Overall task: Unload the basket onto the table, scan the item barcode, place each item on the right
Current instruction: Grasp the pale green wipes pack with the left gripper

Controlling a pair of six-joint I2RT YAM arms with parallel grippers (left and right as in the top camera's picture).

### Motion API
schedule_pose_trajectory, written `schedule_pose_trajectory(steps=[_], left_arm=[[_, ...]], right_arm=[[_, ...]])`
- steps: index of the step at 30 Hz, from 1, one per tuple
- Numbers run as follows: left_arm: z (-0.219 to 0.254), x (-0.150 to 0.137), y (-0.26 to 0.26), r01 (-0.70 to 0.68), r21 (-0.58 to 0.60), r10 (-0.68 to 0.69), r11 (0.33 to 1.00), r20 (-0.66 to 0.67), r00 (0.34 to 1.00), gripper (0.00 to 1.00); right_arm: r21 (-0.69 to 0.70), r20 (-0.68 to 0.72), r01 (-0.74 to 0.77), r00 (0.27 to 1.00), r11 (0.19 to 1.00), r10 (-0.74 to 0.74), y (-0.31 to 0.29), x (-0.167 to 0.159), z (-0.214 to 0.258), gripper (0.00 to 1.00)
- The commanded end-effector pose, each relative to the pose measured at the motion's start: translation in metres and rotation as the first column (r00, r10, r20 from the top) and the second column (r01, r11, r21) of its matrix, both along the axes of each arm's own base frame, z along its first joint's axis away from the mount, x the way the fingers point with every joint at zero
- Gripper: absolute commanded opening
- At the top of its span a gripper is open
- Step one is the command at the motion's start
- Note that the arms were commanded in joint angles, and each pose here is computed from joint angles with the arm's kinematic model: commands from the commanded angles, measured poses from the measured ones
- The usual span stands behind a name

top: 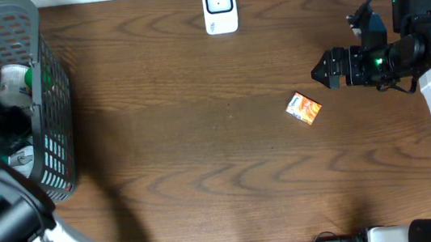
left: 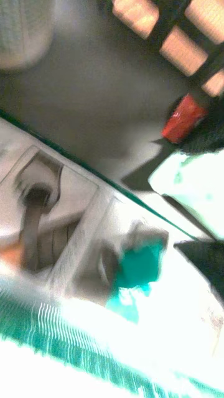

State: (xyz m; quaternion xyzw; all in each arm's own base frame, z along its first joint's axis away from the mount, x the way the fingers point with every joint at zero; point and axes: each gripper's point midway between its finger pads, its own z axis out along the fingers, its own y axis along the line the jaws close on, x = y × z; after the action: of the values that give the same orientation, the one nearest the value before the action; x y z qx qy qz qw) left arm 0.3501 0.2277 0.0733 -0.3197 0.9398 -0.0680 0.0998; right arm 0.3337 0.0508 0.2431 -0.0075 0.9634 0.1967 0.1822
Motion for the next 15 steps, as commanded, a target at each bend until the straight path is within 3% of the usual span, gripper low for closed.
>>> schedule_pose_trajectory(steps=[1,4,15], left_arm=[[0.031,-0.008,0.004,-0.093,0.014,0.092,0.996,0.034,0.995,0.67],[0.026,-0.021,-0.008,-0.095,-0.027,0.094,0.995,-0.027,0.995,0.80],[-0.031,-0.054,-0.038,-0.104,-0.095,0.086,0.990,-0.175,0.981,0.84]], right_arm=[[0.006,0.015,0.002,1.000,1.000,-0.002,0.001,0.002,0.006,0.99],[0.006,0.015,0.002,1.000,1.000,-0.002,0.001,0.002,0.006,0.99],[0.006,0.015,0.002,1.000,1.000,-0.002,0.001,0.002,0.006,0.99]])
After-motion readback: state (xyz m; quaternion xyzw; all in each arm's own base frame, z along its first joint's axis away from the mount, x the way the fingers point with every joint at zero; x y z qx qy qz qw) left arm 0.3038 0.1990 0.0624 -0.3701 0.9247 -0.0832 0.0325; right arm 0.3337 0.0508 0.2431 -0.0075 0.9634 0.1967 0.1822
